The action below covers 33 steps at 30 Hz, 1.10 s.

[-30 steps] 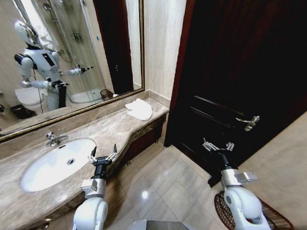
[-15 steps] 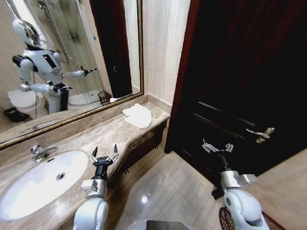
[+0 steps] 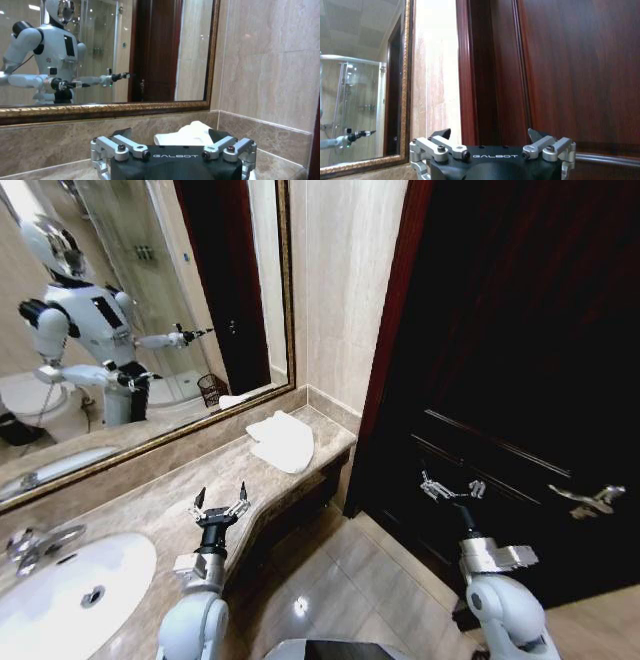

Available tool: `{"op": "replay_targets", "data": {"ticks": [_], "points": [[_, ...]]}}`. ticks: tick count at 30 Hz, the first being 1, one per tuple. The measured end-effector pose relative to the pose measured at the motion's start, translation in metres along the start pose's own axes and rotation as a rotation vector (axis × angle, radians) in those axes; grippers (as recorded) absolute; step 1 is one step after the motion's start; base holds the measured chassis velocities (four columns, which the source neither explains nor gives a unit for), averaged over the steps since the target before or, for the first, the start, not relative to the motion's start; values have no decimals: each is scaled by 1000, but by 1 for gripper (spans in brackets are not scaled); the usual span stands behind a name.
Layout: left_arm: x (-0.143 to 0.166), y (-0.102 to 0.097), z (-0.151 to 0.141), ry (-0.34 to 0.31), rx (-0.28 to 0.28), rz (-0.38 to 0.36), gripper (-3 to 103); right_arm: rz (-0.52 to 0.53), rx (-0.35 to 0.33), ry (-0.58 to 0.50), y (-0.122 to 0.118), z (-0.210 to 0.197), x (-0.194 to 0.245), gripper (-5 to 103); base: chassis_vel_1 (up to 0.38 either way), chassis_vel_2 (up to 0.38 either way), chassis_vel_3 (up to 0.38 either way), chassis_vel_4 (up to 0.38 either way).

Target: Discard the used towel into the hamper.

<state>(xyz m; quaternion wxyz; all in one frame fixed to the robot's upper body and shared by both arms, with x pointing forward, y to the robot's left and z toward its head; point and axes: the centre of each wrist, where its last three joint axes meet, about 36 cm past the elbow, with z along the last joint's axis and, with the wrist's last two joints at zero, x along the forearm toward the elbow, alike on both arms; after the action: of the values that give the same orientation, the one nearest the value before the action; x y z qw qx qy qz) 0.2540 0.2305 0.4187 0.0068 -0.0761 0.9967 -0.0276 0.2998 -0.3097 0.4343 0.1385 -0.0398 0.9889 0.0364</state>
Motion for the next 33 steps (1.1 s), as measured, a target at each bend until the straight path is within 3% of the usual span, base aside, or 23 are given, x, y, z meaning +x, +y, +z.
{"op": "replay_targets", "data": {"ticks": [16, 23, 28, 33], "points": [[-21, 5, 15, 43, 60, -31, 100, -6, 21, 1, -3, 3, 1, 100, -57, 64, 54, -41], [-52, 5, 21, 64, 134, -42, 100, -6, 50, 0, -7, 4, 1, 100, 0, 0, 0, 0], [-86, 14, 18, 80, 156, -3, 100, -1, 80, 10, -12, 4, 5, 100, 0, 0, 0, 0], [-117, 2, 14, 128, 188, 31, 100, 3, 103, 10, -11, 4, 6, 100, 0, 0, 0, 0]]}}
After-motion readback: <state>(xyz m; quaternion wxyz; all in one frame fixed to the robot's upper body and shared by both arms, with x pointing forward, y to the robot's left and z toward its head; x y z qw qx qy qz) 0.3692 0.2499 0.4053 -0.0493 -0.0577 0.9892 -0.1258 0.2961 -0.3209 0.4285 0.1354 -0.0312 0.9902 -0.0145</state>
